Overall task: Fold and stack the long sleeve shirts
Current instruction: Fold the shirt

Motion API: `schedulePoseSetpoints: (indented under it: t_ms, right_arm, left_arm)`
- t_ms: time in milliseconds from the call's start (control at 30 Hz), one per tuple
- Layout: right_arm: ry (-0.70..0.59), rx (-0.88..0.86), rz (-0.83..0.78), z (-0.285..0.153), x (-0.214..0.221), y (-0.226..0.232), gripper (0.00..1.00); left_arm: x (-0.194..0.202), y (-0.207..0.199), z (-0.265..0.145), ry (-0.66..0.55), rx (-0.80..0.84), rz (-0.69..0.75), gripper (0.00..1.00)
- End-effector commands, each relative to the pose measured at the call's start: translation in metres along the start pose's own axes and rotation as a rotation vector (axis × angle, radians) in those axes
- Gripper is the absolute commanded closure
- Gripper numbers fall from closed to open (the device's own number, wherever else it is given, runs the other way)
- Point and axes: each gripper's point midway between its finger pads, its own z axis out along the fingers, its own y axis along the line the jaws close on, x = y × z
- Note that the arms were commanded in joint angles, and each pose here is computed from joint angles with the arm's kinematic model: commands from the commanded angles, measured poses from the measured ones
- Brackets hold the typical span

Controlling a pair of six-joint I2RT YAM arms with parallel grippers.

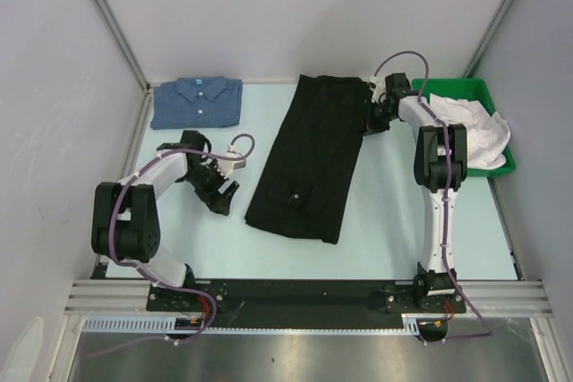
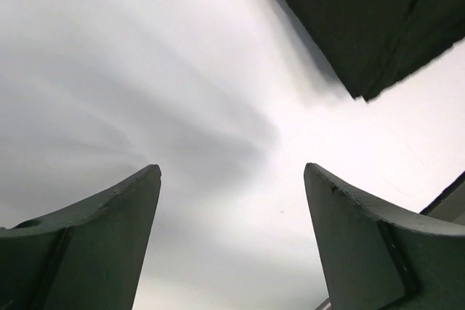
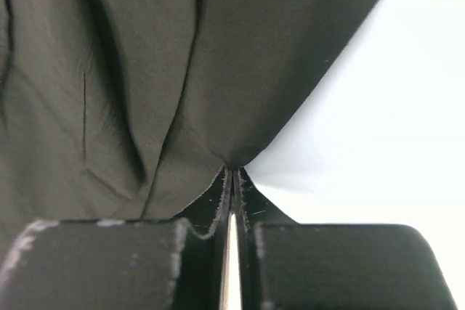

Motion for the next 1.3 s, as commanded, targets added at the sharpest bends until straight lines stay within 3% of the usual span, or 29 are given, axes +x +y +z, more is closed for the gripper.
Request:
schedulePoseSetpoints:
  t_ms: [0,67,100,200,267,300,333,433,567,667,767,800,967,1167,1267]
  right_arm:
    - [0.074,0.178,-0.234,-0.012,0.006,-0.041,0.91]
    - [0.063,0.188,-0.279,-0.023,0.002,-0.045,0.82]
    - [0.045,0.200,-0.320,-0.037,-0.005,-0.048,0.68]
    - [0.010,0.196,-0.361,-0.076,-0.008,-0.041,0.46]
    - [0.047,0.144,-0.403,-0.085,0.019,-0.036,0.36]
    - [-0.022,0.099,-0.450,-0.109,0.010,-0.014,0.34]
    - [0.032,0.055,-0.491,-0.105,0.041,-0.013,0.33]
    - [-0.006,-0.082,-0.645,-0.128,0.066,0.029,0.32]
    - [0.096,-0.253,-0.770,-0.123,0.143,0.073,0.40]
    - [0.164,-0.337,-0.775,-0.120,0.180,0.107,0.48]
    - [0.214,-0.400,-0.677,-0.115,0.208,0.124,0.48]
    - [0.258,-0.397,-0.567,-0.113,0.225,0.125,0.47]
    - [0.294,-0.405,-0.339,-0.106,0.250,0.137,0.42]
    - [0.338,-0.429,-0.108,-0.086,0.266,0.143,0.39]
    - [0.380,-0.426,-0.029,-0.076,0.276,0.141,0.50]
  left_arm:
    - [-0.028,-0.022,-0.005,-0.083,0.053,0.143,0.14]
    - [-0.042,-0.027,-0.009,-0.128,0.054,0.201,0.12]
    - [-0.048,-0.031,-0.010,-0.144,0.053,0.240,0.11]
    - [-0.071,-0.037,-0.014,-0.226,0.049,0.374,0.07]
    - [-0.078,-0.044,-0.013,-0.257,0.073,0.502,0.07]
    - [-0.079,-0.050,-0.010,-0.258,0.093,0.557,0.07]
    - [-0.079,-0.054,-0.008,-0.263,0.107,0.609,0.07]
    - [-0.078,-0.065,0.006,-0.246,0.149,0.783,0.09]
    - [-0.068,-0.083,0.027,-0.190,0.212,0.970,0.15]
    - [-0.056,-0.089,0.039,-0.172,0.220,1.062,0.16]
    - [-0.045,-0.091,0.047,-0.157,0.196,1.122,0.16]
    - [-0.049,-0.088,0.050,-0.168,0.156,1.145,0.16]
    - [-0.036,-0.096,0.064,-0.170,0.102,1.219,0.17]
    - [-0.034,-0.101,0.074,-0.156,0.058,1.237,0.32]
    - [-0.029,-0.104,0.077,-0.135,0.069,1.234,0.54]
